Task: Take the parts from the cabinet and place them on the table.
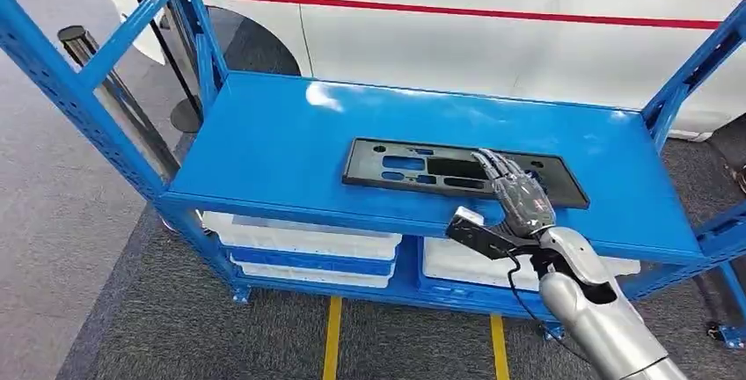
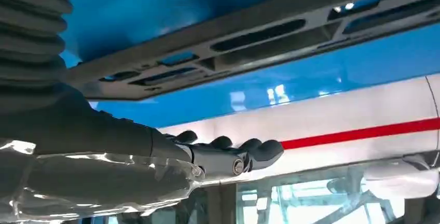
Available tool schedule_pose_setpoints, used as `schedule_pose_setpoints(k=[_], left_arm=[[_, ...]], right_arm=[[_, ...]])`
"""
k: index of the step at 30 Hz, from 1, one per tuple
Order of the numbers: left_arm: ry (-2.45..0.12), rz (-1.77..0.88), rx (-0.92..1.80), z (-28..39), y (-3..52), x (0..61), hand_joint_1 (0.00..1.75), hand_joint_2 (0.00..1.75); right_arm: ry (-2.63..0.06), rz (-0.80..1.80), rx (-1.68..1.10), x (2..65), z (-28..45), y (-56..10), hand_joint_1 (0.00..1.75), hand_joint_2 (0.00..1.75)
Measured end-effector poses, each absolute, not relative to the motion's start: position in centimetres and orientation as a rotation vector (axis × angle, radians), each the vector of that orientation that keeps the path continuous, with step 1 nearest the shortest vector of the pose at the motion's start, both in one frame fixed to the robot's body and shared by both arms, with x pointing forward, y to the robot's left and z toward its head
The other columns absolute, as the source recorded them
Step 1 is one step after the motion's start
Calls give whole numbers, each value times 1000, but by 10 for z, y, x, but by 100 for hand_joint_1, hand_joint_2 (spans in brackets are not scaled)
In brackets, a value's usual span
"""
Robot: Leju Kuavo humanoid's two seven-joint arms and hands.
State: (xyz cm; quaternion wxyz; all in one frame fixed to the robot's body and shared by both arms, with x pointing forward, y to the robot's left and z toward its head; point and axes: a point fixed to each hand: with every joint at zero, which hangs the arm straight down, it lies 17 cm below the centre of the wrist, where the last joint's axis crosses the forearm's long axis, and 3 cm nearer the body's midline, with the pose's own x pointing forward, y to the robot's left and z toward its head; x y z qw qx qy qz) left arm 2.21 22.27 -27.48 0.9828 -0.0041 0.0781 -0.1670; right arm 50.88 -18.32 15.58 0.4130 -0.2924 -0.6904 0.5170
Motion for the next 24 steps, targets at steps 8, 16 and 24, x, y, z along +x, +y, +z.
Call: schedule_pose_setpoints(k=[8,16,24], left_arm=[[157,-336,-8,-275,223,22,0,0],[159,-336,-7,-275,224,21,0,0],[161,-337,-7,-275,223,22,0,0]], right_arm=[[-1736,1298,-738,510,156,-184,0,175],[-1728,1298,-731,509,152,-183,0,175],[-1708,1323,-730,507,143,-183,0,175]])
